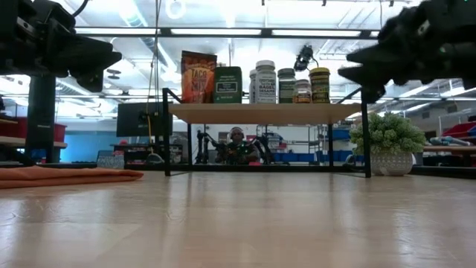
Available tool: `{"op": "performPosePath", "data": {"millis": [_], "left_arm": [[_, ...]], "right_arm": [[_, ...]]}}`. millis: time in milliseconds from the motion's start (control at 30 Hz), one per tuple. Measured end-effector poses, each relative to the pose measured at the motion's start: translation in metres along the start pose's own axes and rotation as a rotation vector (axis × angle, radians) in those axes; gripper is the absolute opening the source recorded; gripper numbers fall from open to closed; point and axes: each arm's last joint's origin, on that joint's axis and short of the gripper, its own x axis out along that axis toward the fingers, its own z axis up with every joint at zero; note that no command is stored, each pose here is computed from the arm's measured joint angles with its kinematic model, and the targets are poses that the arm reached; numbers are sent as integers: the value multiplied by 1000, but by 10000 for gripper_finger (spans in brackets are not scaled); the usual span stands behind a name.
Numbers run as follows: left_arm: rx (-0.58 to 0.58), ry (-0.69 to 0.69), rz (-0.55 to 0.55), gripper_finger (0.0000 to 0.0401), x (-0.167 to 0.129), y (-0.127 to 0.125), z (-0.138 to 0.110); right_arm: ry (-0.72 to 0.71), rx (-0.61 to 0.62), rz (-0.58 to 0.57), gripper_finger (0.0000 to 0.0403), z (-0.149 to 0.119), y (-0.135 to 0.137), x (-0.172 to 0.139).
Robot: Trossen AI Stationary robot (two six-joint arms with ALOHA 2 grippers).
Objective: Shelf spices
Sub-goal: Return to Home Position
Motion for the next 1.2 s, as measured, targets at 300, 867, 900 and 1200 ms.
{"op": "performPosePath", "data": {"millis": [300, 867, 900, 1200], "left_arm": [[0, 1, 0, 127, 0, 0, 0], [-1, -7, 0, 127, 0, 0, 1], [-1, -7, 0, 127, 0, 0, 1], [-1, -7, 1, 127, 0, 0, 1]], "right_arm": [[25, 114, -22, 171, -18, 10, -16], [107, -5, -203, 170, -29, 12, -34], [114, -7, -205, 171, -29, 12, -35], [210, -98, -191, 170, -36, 10, -40]]}}
